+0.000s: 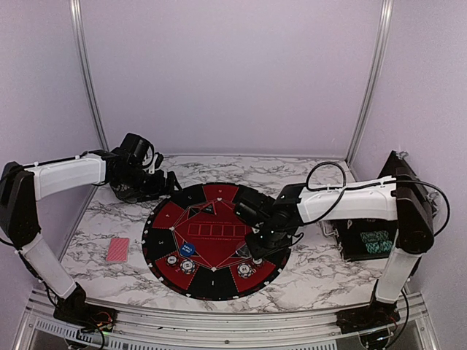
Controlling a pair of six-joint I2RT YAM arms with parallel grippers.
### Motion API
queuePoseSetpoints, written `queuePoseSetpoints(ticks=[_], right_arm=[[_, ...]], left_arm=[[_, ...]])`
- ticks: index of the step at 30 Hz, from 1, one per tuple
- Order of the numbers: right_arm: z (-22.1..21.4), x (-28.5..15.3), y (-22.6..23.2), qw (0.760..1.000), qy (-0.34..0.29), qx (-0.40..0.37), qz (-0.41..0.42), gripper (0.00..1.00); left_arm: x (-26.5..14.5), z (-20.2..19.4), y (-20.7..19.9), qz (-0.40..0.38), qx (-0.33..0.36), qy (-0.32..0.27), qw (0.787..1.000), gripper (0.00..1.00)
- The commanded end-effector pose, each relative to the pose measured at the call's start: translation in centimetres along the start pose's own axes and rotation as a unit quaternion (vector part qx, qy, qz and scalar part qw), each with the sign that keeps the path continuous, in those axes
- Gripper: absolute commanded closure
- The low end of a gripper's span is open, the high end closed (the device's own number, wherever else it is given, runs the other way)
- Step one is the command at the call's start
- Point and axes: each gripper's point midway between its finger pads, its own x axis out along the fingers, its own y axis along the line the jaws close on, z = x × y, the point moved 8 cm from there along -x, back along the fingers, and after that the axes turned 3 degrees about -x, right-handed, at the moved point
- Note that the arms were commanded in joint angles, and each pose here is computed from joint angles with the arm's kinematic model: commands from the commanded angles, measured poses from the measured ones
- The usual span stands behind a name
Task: Distribute texas hold em gaming equipment
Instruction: Place the poker chips pile in the dealer area, then pick up the pile of poker chips from the pile of poker chips.
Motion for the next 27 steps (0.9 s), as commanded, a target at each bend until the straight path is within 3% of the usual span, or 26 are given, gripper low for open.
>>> queuePoseSetpoints(ticks=[1, 27], right_arm=[[1.9, -3.0, -1.4, 0.999, -0.045, 0.013, -0.006, 0.53], [7.4, -5.2, -17.8, 0.979, -0.118, 0.129, -0.104, 0.45]], left_arm=[[-0.4, 0.3, -0.2, -0.007, 0.0, -0.007, 1.0, 0.01], [-0.4, 0.3, -0.2, -0.007, 0.002, -0.007, 1.0, 0.01]])
